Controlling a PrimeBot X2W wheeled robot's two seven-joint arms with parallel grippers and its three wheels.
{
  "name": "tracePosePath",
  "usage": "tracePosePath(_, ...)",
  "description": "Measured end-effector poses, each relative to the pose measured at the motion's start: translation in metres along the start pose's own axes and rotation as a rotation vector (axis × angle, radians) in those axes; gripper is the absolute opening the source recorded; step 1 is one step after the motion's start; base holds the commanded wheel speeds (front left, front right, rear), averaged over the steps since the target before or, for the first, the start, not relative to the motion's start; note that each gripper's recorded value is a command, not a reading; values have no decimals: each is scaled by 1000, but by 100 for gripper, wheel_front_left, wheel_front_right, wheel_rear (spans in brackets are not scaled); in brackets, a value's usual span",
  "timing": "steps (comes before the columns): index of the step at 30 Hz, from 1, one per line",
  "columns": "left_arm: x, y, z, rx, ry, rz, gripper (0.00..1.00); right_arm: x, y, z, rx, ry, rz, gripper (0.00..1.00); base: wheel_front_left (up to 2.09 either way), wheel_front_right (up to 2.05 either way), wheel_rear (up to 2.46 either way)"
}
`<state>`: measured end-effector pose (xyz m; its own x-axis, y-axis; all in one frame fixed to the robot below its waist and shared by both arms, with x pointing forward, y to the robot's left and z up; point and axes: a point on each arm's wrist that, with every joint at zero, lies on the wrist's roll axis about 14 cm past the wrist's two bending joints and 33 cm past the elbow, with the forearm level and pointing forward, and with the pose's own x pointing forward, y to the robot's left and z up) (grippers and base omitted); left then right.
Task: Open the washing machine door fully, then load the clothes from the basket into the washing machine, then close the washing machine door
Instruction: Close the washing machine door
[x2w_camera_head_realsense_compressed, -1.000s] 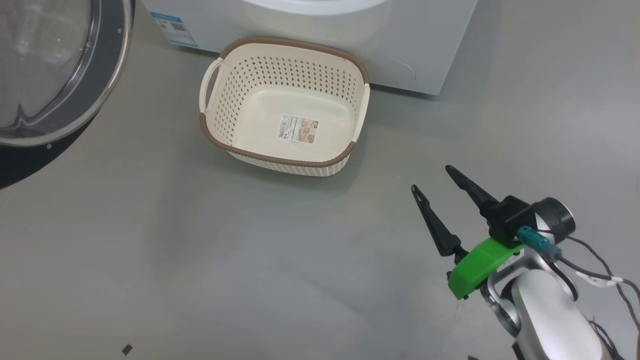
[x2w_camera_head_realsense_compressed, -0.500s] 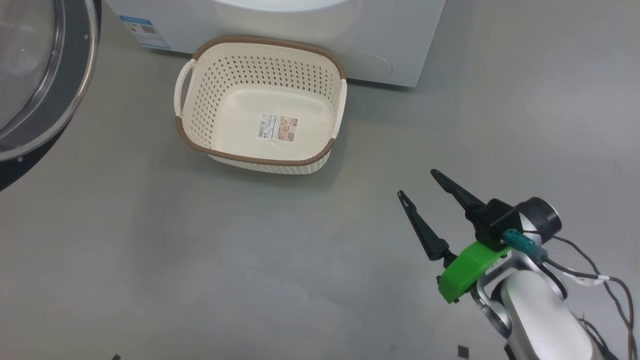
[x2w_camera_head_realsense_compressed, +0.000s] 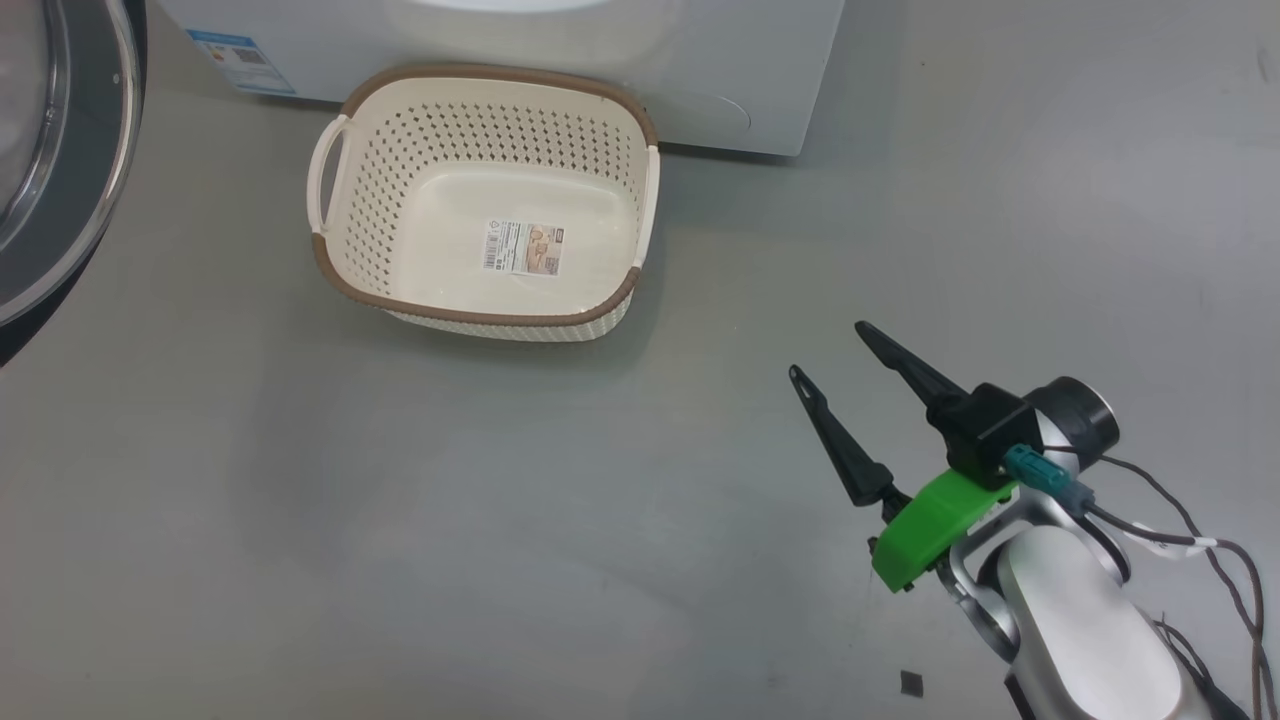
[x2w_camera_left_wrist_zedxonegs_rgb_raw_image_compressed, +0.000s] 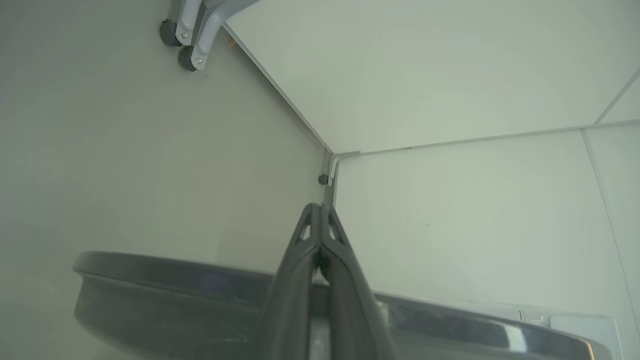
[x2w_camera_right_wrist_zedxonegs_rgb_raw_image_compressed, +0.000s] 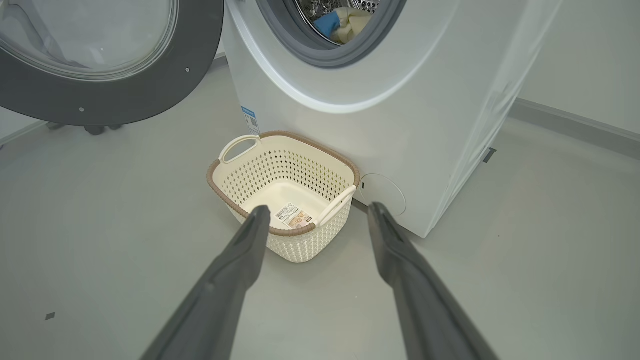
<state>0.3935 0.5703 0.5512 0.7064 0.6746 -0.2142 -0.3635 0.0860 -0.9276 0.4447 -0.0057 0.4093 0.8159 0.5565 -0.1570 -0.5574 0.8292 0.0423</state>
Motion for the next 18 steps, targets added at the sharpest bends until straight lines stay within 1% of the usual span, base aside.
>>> tracePosePath(6,3,-6,-8,8,41,-11,0,-1,-2,-1,2,-1,-7,100,0,0,0)
tracePosePath(10,3,-11,-15,32,98,-21,0,-2,-3,-1,0,0,-10,100,0,0,0)
tracePosePath(13,1,-15,-14,40,112,-35,0,-2,-3,0,0,-1,-10,100,0,0,0)
tracePosePath(18,-6,-16,-21,88,191,-48,0,-2,-1,2,-3,-6,-6,100,0,0,0)
